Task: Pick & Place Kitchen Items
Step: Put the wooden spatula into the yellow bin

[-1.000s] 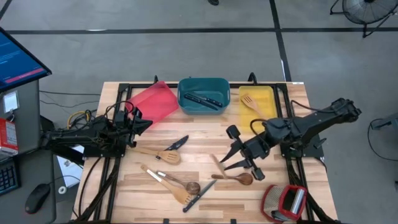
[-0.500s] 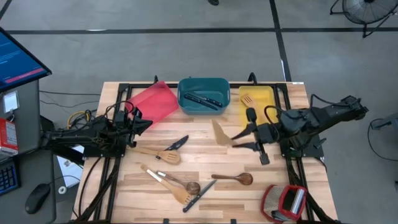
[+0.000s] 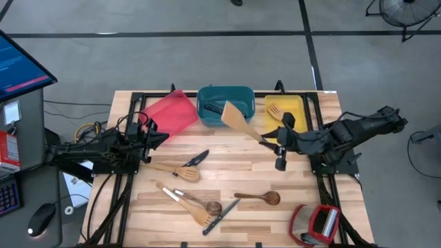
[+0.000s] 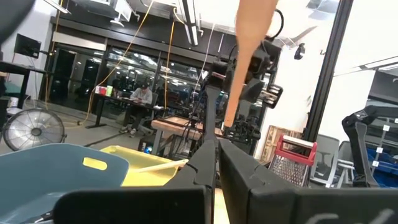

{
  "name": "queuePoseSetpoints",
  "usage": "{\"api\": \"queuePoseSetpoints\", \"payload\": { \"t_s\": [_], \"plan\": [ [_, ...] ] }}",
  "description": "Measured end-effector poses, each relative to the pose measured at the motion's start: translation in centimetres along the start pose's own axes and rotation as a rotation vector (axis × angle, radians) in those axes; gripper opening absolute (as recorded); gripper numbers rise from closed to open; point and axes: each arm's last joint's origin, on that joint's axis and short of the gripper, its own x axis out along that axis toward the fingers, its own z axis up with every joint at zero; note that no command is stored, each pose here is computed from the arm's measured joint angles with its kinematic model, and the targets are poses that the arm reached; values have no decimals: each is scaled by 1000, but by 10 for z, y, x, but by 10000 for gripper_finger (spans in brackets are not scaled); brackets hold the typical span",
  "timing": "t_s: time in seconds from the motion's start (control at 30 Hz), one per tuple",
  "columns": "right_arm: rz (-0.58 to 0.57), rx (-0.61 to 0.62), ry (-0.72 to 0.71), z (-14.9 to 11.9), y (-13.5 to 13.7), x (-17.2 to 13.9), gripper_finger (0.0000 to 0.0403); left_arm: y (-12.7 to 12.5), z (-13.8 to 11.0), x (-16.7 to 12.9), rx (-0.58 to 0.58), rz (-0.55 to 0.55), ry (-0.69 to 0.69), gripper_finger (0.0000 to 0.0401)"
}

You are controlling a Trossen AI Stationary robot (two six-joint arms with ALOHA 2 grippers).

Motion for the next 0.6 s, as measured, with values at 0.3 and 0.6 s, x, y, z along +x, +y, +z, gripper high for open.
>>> {"api": "queuePoseSetpoints", "payload": {
  "t_s": [0.3,0.6],
  "plan": [
    [-64,-89,134,-11,0,24,88,0,0,0,0,0,0,3],
    [45,-85,143,-7,-7,42,88,0,0,0,-1,-1,-4,3]
  ]
}}
